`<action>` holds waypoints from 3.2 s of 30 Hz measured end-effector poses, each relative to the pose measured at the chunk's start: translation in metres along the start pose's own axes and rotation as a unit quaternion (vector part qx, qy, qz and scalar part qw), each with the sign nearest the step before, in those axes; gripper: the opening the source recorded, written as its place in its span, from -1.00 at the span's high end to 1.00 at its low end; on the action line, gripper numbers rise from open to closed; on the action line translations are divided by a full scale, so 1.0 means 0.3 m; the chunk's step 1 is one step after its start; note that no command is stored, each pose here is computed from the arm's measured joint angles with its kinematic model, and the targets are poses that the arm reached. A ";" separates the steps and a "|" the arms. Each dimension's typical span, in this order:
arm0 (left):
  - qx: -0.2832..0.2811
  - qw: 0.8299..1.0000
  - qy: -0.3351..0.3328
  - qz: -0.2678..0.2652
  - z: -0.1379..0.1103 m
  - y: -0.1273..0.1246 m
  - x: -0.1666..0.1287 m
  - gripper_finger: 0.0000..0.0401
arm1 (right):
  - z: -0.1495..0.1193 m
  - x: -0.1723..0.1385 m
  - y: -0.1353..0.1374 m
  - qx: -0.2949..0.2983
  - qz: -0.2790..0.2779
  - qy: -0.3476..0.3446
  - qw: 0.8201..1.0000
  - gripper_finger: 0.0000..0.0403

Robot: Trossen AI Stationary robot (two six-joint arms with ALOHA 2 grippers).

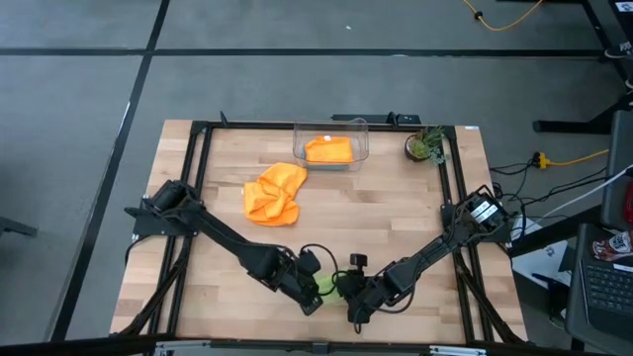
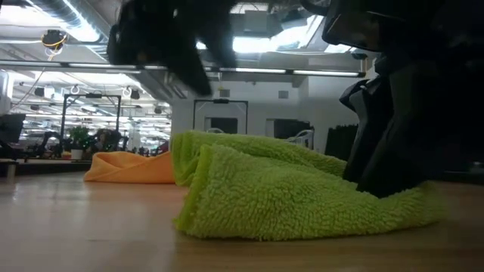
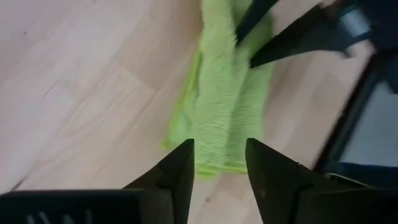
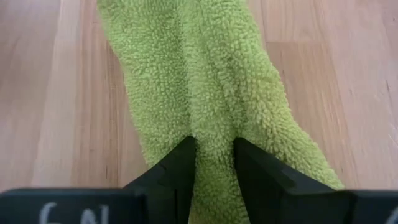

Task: Fold microfiber towels
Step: Fold the green microfiber cloth, then put the green microfiber cloth into the transparent bin

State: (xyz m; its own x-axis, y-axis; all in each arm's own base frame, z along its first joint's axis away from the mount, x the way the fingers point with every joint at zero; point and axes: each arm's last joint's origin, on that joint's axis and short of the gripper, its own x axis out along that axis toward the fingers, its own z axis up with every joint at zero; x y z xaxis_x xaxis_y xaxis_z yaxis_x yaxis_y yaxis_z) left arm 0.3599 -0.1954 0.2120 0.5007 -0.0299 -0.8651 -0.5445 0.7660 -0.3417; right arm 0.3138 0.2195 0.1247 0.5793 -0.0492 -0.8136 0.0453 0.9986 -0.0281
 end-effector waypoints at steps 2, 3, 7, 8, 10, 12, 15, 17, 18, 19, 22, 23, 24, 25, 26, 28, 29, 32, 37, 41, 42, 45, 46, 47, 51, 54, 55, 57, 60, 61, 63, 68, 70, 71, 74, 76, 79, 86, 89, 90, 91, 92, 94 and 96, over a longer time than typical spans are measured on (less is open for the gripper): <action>-0.004 0.999 -0.013 -0.035 0.004 -0.024 -0.025 0.34 | 0.003 -0.002 0.000 -0.002 -0.001 0.001 1.000 0.42; 0.002 0.998 -0.020 -0.056 0.001 -0.041 -0.030 0.34 | 0.007 -0.005 0.000 -0.004 -0.001 0.002 1.000 0.42; 0.034 0.994 -0.033 -0.098 -0.047 -0.092 0.001 0.35 | 0.043 -0.031 0.008 -0.010 0.006 -0.011 1.000 0.42; 0.041 0.993 -0.039 -0.101 -0.057 -0.098 0.012 0.36 | 0.054 -0.037 0.011 -0.008 0.008 -0.015 1.000 0.42; 0.040 0.992 -0.052 -0.108 -0.065 -0.109 0.033 0.36 | 0.071 -0.046 0.016 -0.007 0.009 -0.017 1.000 0.42; 0.034 0.994 -0.052 -0.094 -0.073 -0.104 0.067 0.36 | 0.083 -0.058 0.018 -0.014 0.007 -0.007 1.000 0.42; 0.036 0.996 -0.053 -0.063 -0.091 -0.087 0.123 0.36 | 0.108 -0.080 0.026 -0.025 0.015 0.007 1.000 0.42; 0.035 0.996 -0.058 -0.063 -0.091 -0.088 0.126 0.36 | 0.123 -0.099 0.016 -0.033 0.017 0.046 0.998 0.42; 0.034 0.995 -0.057 -0.068 -0.095 -0.093 0.122 0.36 | 0.135 -0.112 0.008 -0.034 0.021 0.070 0.997 0.42; 0.031 0.996 -0.054 -0.071 -0.099 -0.096 0.119 0.36 | 0.148 -0.135 -0.011 -0.033 0.021 0.098 0.994 0.42; 0.028 0.995 -0.046 -0.082 -0.123 -0.109 0.085 0.36 | 0.187 -0.202 -0.068 -0.030 0.022 0.153 0.988 0.42; 0.023 0.995 -0.046 -0.091 -0.126 -0.116 0.064 0.36 | 0.197 -0.225 -0.086 -0.029 0.021 0.158 0.987 0.42; 0.022 0.994 -0.049 -0.096 -0.134 -0.123 0.040 0.36 | 0.209 -0.256 -0.103 -0.032 0.022 0.157 0.987 0.42; 0.025 0.994 -0.052 -0.097 -0.145 -0.128 0.018 0.36 | 0.222 -0.288 -0.118 -0.031 0.025 0.151 0.988 0.42; 0.027 0.993 -0.056 -0.097 -0.154 -0.132 0.000 0.36 | 0.238 -0.320 -0.135 -0.024 0.030 0.138 0.990 0.42; 0.029 0.994 -0.067 -0.085 -0.180 -0.132 -0.028 0.36 | 0.266 -0.384 -0.176 -0.008 0.045 0.117 0.992 0.42; 0.031 0.993 -0.074 -0.084 -0.192 -0.135 -0.036 0.36 | 0.279 -0.408 -0.199 0.002 0.054 0.110 0.992 0.42; 0.042 0.992 -0.086 -0.085 -0.222 -0.144 -0.048 0.36 | 0.314 -0.450 -0.267 0.027 0.100 0.107 0.989 0.42; 0.077 0.991 -0.075 -0.081 -0.238 -0.144 -0.026 0.36 | 0.358 -0.407 -0.342 0.028 0.181 0.115 0.976 0.42; 0.082 0.990 -0.083 -0.079 -0.223 -0.142 -0.025 0.36 | 0.385 -0.347 -0.360 -0.026 0.199 0.085 0.976 0.42; 0.089 0.990 -0.083 -0.077 -0.222 -0.142 -0.025 0.36 | 0.389 -0.337 -0.362 -0.033 0.200 0.080 0.976 0.42; 0.105 0.988 -0.084 -0.076 -0.223 -0.142 -0.023 0.36 | 0.399 -0.317 -0.366 -0.016 0.202 0.074 0.976 0.42; 0.112 0.987 -0.084 -0.074 -0.224 -0.141 -0.021 0.36 | 0.401 -0.311 -0.373 -0.010 0.209 0.078 0.975 0.42; 0.119 0.987 -0.084 -0.072 -0.225 -0.141 -0.020 0.36 | 0.403 -0.302 -0.384 -0.005 0.215 0.082 0.973 0.42; 0.122 0.987 -0.083 -0.069 -0.225 -0.138 -0.019 0.36 | 0.418 -0.254 -0.461 0.017 0.227 0.090 0.970 0.39; 0.126 0.987 -0.079 -0.059 -0.228 -0.131 -0.018 0.36 | 0.420 -0.190 -0.515 0.039 0.264 0.109 0.958 0.29; 0.128 0.987 -0.077 -0.055 -0.228 -0.129 -0.017 0.36 | 0.416 -0.165 -0.526 0.039 0.272 0.116 0.954 0.23; 0.130 0.987 -0.074 -0.049 -0.230 -0.124 -0.017 0.36 | 0.404 -0.116 -0.533 0.045 0.284 0.136 0.948 0.09; 0.133 0.988 -0.072 -0.042 -0.230 -0.120 -0.016 0.36 | 0.379 -0.043 -0.519 0.046 0.294 0.164 0.940 -0.16; 0.133 0.988 -0.071 -0.038 -0.228 -0.116 -0.015 0.36 | 0.370 -0.020 -0.510 0.040 0.300 0.172 0.938 -0.25; 0.137 0.988 -0.067 -0.025 -0.223 -0.106 -0.011 0.36 | 0.355 0.022 -0.490 0.027 0.320 0.178 0.930 -0.38; 0.182 0.981 -0.064 0.004 -0.189 -0.082 0.001 0.36 | 0.332 0.086 -0.446 -0.018 0.358 0.172 0.918 -0.52; 0.198 0.978 -0.059 -0.007 -0.174 -0.084 0.006 0.36 | 0.325 0.109 -0.439 -0.026 0.359 0.170 0.918 -0.52; 0.205 0.977 -0.051 -0.013 -0.166 -0.084 0.012 0.36 | 0.323 0.120 -0.438 -0.026 0.359 0.168 0.918 -0.52; 0.224 0.974 -0.030 -0.027 -0.146 -0.080 0.050 0.36 | 0.304 0.164 -0.437 -0.016 0.357 0.181 0.916 -0.53; 0.232 0.972 -0.024 -0.034 -0.132 -0.077 0.067 0.36 | 0.290 0.191 -0.436 -0.012 0.355 0.190 0.915 -0.53; 0.243 0.969 -0.017 -0.043 -0.122 -0.077 0.087 0.36 | 0.285 0.210 -0.433 -0.010 0.356 0.188 0.915 -0.53; 0.242 0.969 -0.004 -0.048 -0.102 -0.066 0.138 0.44 | 0.283 0.217 -0.419 -0.005 0.359 0.189 0.914 -0.53; 0.242 0.969 -0.004 -0.045 -0.092 -0.060 0.150 0.47 | 0.279 0.218 -0.380 -0.015 0.360 0.186 0.914 -0.53; 0.241 0.970 -0.004 -0.045 -0.090 -0.059 0.153 0.48 | 0.277 0.219 -0.368 -0.018 0.359 0.185 0.914 -0.53; 0.242 0.969 -0.002 -0.042 -0.091 -0.056 0.155 0.48 | 0.274 0.223 -0.355 -0.022 0.358 0.184 0.915 -0.53; 0.242 0.969 0.000 -0.042 -0.092 -0.056 0.158 0.49 | 0.272 0.223 -0.345 -0.023 0.356 0.183 0.916 -0.53; 0.238 0.970 0.000 -0.045 -0.093 -0.058 0.159 0.49 | 0.271 0.223 -0.333 -0.025 0.353 0.182 0.917 -0.53; 0.235 0.971 0.000 -0.046 -0.093 -0.057 0.160 0.49 | 0.268 0.223 -0.327 -0.017 0.351 0.187 0.917 -0.53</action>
State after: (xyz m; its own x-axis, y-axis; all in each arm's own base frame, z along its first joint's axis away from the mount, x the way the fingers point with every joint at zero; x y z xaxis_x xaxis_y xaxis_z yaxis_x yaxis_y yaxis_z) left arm 0.3746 -0.2279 0.1663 0.5317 -0.1118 -0.8395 -0.1305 0.9686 -0.2116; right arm 0.4135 0.1165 0.1198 0.1357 0.6102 -0.7805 -0.2604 0.7821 0.5662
